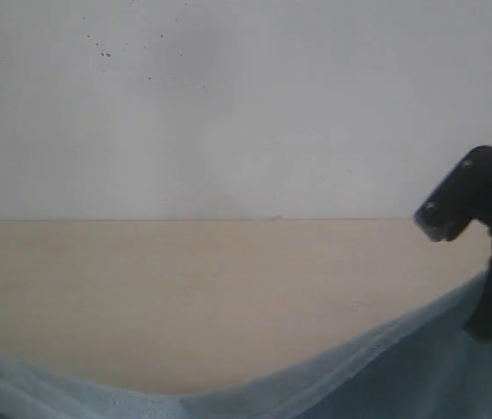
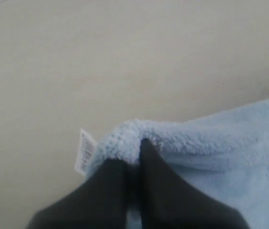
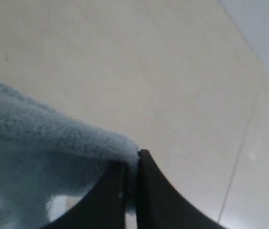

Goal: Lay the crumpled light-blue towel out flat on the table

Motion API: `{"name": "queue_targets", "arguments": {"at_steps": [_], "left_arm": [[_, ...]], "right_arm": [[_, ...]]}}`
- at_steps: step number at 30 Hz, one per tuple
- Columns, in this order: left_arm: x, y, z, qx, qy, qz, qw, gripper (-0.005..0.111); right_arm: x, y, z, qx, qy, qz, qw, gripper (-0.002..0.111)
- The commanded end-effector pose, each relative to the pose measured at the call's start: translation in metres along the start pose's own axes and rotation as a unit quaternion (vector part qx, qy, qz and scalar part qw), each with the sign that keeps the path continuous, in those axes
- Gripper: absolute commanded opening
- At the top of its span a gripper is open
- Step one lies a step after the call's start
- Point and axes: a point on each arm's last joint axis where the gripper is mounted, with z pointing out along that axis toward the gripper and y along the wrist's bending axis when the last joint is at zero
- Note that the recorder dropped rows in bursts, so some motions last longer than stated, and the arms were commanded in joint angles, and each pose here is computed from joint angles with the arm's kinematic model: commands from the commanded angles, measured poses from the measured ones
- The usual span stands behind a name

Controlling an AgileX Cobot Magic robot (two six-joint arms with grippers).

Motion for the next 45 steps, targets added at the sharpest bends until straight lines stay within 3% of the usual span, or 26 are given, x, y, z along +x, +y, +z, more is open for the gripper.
{"name": "queue_targets", "arguments": {"at_steps": [1,9,13,15,17,19,24,26,32,39,45], "left_arm": [[-0.035,0.000,0.073,-0.018,0.037,-0.019,0.999,0.004],[-0.067,0.049,0.180,-0.016,0.035,-0.124,0.992,0.006],[-0.076,0.066,0.206,-0.015,0.005,-0.178,0.984,0.024],[-0.074,0.068,0.218,-0.005,0.016,-0.211,0.977,0.037],[-0.068,0.067,0.228,0.000,0.041,-0.206,0.978,0.048],[-0.063,0.064,0.234,0.001,0.061,-0.211,0.976,0.053],[-0.059,0.063,0.232,0.004,0.073,-0.210,0.975,0.054],[-0.062,0.064,0.224,0.004,0.069,-0.210,0.975,0.054],[-0.063,0.067,0.187,0.003,0.053,-0.178,0.983,0.051],[-0.029,0.052,0.157,0.024,0.049,-0.212,0.976,0.050],[0.000,0.038,0.143,0.047,0.051,-0.211,0.975,0.049]], "right_arm": [[-0.033,-0.011,0.066,-0.006,0.025,0.010,1.000,0.001],[-0.095,-0.060,0.125,-0.024,-0.021,0.075,0.997,0.001],[-0.124,-0.070,0.134,-0.025,-0.070,0.108,0.991,0.001],[-0.130,-0.071,0.141,-0.031,-0.061,0.113,0.991,0.001],[-0.132,-0.070,0.146,-0.041,-0.050,0.104,0.992,0.002],[-0.132,-0.067,0.153,-0.050,-0.041,0.104,0.992,0.008],[-0.131,-0.063,0.153,-0.064,-0.034,0.105,0.992,0.053],[-0.130,-0.065,0.149,-0.064,-0.030,0.105,0.992,0.049],[-0.107,-0.069,0.132,-0.091,-0.004,0.141,0.986,0.022],[-0.030,-0.034,0.128,-0.145,0.086,0.150,0.974,-0.001],[0.012,0.007,0.141,-0.166,0.096,0.120,0.974,0.000]]}}
